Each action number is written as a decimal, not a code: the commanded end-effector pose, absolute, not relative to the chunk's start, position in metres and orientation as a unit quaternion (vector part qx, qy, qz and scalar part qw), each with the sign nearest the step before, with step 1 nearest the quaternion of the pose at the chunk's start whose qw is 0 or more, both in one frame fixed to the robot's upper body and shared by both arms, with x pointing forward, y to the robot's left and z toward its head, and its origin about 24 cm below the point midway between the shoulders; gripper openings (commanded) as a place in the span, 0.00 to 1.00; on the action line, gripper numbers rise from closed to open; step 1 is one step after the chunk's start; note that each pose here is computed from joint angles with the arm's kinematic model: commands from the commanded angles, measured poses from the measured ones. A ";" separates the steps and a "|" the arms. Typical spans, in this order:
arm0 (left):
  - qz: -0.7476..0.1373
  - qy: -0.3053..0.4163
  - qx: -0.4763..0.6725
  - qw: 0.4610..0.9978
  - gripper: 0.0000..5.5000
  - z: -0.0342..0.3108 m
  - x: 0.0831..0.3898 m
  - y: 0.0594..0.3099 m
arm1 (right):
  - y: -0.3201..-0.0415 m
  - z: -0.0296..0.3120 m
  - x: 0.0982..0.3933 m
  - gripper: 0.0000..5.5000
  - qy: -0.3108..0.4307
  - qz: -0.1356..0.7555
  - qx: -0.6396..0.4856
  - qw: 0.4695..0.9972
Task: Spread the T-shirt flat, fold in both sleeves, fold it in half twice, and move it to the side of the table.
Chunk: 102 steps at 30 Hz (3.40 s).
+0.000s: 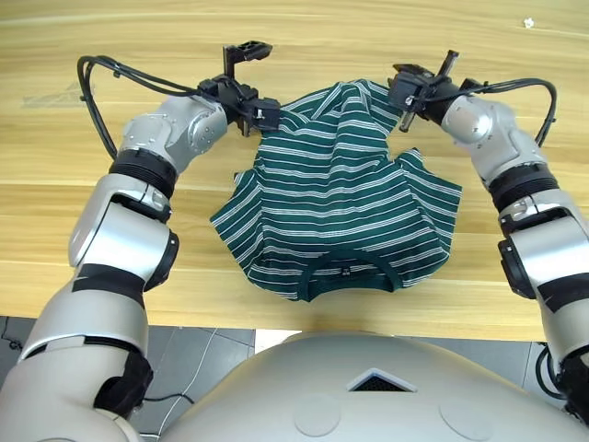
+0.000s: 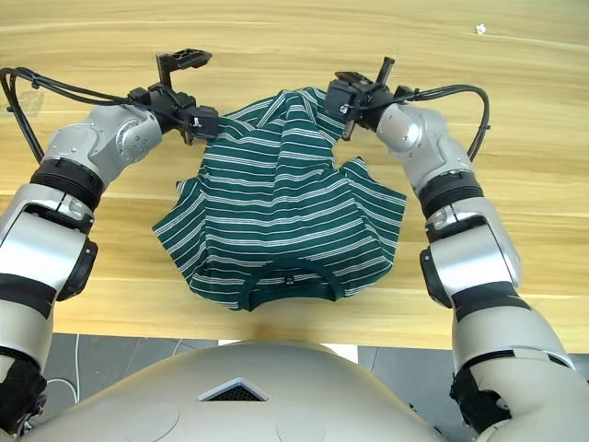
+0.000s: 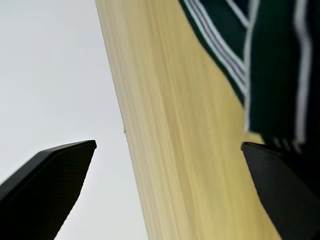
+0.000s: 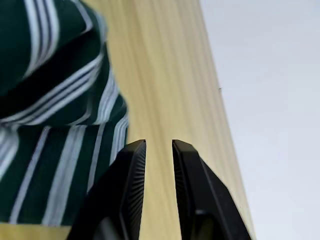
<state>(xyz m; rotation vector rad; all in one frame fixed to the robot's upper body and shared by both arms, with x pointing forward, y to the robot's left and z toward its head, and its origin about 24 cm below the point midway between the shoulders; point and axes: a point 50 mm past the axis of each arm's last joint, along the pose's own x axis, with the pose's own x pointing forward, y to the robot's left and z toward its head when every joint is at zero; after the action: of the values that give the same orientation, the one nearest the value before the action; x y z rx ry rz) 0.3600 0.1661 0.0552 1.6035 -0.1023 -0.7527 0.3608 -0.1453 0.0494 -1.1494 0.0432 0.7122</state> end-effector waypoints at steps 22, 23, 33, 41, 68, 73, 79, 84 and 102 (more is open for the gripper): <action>-0.295 -0.010 0.801 0.521 0.98 0.070 0.389 0.139 | -0.175 0.080 0.395 0.17 0.106 0.235 -0.684 0.683; -0.298 -0.015 0.799 0.523 0.98 0.069 0.389 0.134 | -0.175 0.082 0.396 0.17 0.099 0.229 -0.685 0.685; -0.304 0.016 0.767 0.566 0.98 0.034 0.369 0.157 | -0.168 0.078 0.390 0.17 0.050 0.237 -0.620 0.746; -0.357 -0.022 0.710 0.607 0.98 0.019 0.341 0.177 | -0.140 0.048 0.359 0.17 0.016 0.395 -0.527 0.752; -0.287 -0.032 0.661 0.693 0.98 0.022 0.335 0.187 | -0.188 -0.005 0.276 0.17 0.205 0.594 -0.524 0.575; -0.285 -0.056 0.652 0.700 0.98 0.026 0.335 0.176 | -0.187 -0.008 0.273 0.17 0.203 0.591 -0.522 0.581; -0.178 -0.195 0.598 0.757 0.98 0.074 0.340 0.172 | -0.176 0.025 0.296 0.17 0.117 0.543 -0.516 0.652; -0.100 -0.253 0.565 0.779 0.98 0.101 0.339 0.177 | -0.171 0.058 0.313 0.17 0.071 0.519 -0.521 0.674; -0.084 -0.273 0.471 0.835 0.98 0.129 0.318 0.154 | -0.102 0.053 0.366 0.17 0.109 0.480 -0.507 0.708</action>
<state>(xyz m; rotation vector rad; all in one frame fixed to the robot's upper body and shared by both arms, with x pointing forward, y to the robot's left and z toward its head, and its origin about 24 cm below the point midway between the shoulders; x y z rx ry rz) 0.3169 0.1563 0.1312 0.9864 -0.5936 -0.1644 0.3609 -0.1070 0.0507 -1.0776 0.2063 1.0666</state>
